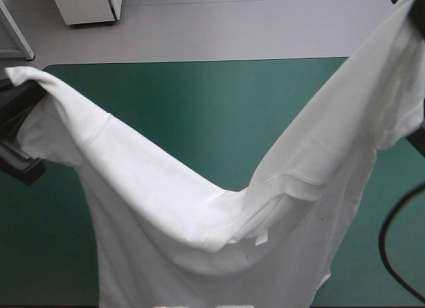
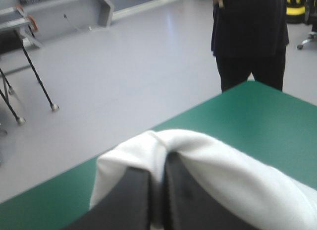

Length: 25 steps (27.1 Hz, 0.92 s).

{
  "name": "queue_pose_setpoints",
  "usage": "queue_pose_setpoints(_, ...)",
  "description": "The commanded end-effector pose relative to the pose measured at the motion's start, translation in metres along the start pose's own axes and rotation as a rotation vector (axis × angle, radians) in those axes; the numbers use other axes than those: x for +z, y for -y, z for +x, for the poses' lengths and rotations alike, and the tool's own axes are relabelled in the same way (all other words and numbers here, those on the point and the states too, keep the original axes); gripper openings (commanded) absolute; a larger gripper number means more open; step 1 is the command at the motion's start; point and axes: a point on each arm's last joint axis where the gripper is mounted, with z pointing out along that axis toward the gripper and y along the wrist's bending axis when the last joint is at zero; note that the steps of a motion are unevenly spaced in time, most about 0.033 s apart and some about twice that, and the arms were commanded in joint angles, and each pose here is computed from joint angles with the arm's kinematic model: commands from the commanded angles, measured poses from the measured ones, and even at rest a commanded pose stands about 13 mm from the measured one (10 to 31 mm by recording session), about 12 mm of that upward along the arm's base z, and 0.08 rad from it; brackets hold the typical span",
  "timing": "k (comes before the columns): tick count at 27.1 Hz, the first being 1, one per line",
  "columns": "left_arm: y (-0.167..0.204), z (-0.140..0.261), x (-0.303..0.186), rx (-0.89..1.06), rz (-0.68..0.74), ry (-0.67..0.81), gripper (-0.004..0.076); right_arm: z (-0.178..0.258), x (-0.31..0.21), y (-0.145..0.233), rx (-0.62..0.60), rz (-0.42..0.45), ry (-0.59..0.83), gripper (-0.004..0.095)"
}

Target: Fold the cloth

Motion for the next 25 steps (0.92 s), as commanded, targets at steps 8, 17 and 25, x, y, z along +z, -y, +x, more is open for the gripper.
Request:
queue_pose_setpoints(8,-0.066,0.046,0.178,-0.159,-0.003,-0.171,-0.0022,0.172,0.152,0.09,0.123,0.144,-0.444,-0.0017)
queue_pose_setpoints(17,-0.1,0.135,0.31,-0.257,0.018,-0.385,-0.0022,0.301,0.246,0.137,0.138,0.131,-0.65,-0.0017)
queue_pose_setpoints(25,-0.116,0.18,0.369,-0.261,-0.01,-0.403,-0.0022,0.363,0.287,0.165,0.154,0.156,-0.666,-0.0017)
